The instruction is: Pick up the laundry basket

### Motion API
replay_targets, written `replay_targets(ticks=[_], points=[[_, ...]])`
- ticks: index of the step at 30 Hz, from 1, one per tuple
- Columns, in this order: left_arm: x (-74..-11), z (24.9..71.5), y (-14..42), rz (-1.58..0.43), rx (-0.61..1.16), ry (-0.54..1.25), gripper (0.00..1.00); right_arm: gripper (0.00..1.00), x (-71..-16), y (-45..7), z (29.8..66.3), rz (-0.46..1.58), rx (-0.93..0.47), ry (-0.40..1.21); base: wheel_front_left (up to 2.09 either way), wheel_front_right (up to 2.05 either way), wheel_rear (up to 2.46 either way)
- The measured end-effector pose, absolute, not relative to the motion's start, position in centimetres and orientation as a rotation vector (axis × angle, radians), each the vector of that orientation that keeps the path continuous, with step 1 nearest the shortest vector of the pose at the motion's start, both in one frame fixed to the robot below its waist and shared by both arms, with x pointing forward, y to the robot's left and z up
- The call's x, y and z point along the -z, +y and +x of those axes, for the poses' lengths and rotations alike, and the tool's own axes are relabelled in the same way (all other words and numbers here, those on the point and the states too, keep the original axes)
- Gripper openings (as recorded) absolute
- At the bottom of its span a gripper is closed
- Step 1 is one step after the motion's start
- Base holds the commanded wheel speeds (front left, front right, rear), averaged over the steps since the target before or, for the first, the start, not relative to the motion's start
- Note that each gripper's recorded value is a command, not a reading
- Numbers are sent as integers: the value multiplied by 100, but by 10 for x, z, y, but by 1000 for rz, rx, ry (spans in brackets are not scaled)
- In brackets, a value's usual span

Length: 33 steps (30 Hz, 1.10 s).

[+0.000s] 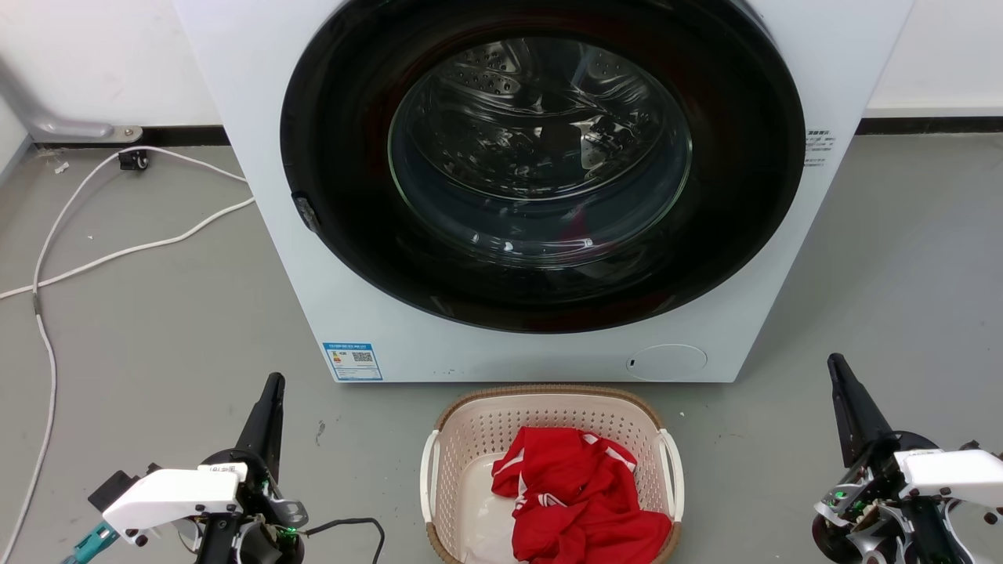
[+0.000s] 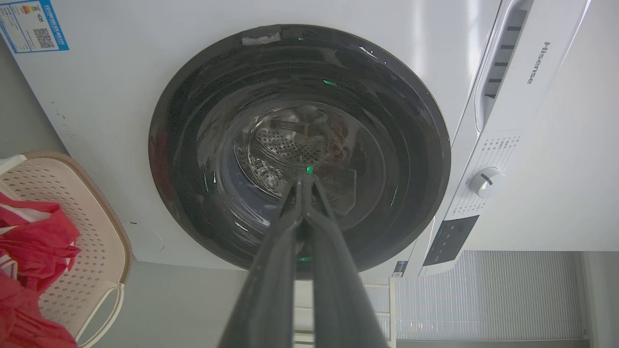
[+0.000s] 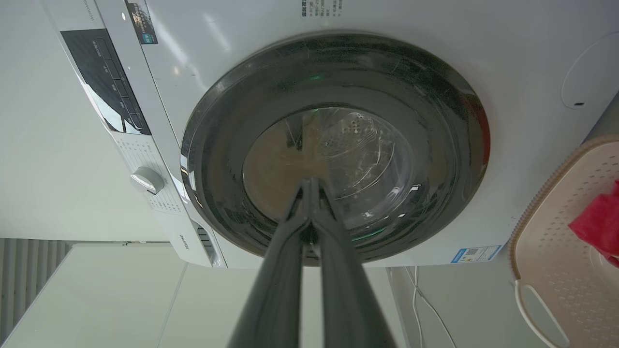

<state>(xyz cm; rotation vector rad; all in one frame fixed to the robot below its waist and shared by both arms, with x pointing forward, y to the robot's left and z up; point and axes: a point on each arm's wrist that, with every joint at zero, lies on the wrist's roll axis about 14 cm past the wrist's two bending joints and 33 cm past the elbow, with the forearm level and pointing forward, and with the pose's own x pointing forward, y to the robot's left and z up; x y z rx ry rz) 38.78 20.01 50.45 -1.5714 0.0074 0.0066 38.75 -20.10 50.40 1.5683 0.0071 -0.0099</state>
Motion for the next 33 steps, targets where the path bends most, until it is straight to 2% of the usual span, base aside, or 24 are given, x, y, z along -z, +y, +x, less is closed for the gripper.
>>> replay_targets(ticks=[33], points=[[-504,388,200,-1571,-8,7,0,0,-504,-201,387,1568,9,8,0,0,0]])
